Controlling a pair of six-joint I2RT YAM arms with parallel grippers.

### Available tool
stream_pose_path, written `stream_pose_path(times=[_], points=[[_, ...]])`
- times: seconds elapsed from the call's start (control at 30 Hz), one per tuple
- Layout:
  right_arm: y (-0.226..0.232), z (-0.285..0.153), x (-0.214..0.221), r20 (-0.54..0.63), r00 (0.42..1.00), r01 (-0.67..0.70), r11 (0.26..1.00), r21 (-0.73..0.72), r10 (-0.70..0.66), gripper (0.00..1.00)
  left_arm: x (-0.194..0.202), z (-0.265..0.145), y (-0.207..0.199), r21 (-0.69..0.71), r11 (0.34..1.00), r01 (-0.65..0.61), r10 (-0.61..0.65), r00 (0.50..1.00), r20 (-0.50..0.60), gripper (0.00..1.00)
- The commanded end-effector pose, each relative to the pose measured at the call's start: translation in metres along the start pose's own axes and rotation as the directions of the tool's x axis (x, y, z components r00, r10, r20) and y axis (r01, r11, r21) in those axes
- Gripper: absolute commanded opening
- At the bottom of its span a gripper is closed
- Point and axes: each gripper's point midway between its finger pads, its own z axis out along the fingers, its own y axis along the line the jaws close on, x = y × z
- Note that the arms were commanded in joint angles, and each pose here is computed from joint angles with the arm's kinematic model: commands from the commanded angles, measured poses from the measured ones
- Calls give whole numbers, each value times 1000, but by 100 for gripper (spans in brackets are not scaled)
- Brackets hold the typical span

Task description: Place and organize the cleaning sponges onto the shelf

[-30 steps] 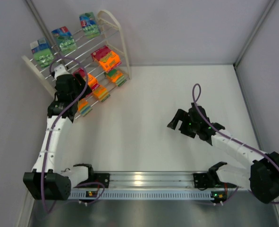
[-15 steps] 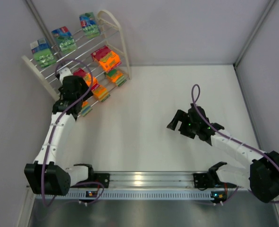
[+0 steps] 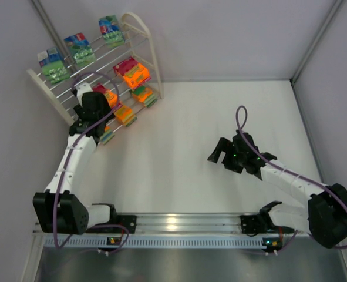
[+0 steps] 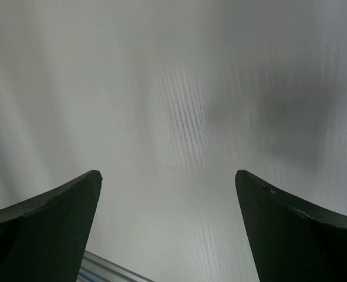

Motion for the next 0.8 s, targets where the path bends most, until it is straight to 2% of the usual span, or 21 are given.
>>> stream_pose_path(times=[0.0, 0.77], points=[[13, 3, -9, 39, 999, 11, 999, -46, -9, 99, -24, 7, -5, -11, 1000, 3, -2, 997, 80, 68], [12, 9, -9, 28, 1000, 11, 999, -36, -10, 99, -39, 28, -4, -72, 997, -18, 28, 990, 142, 67]])
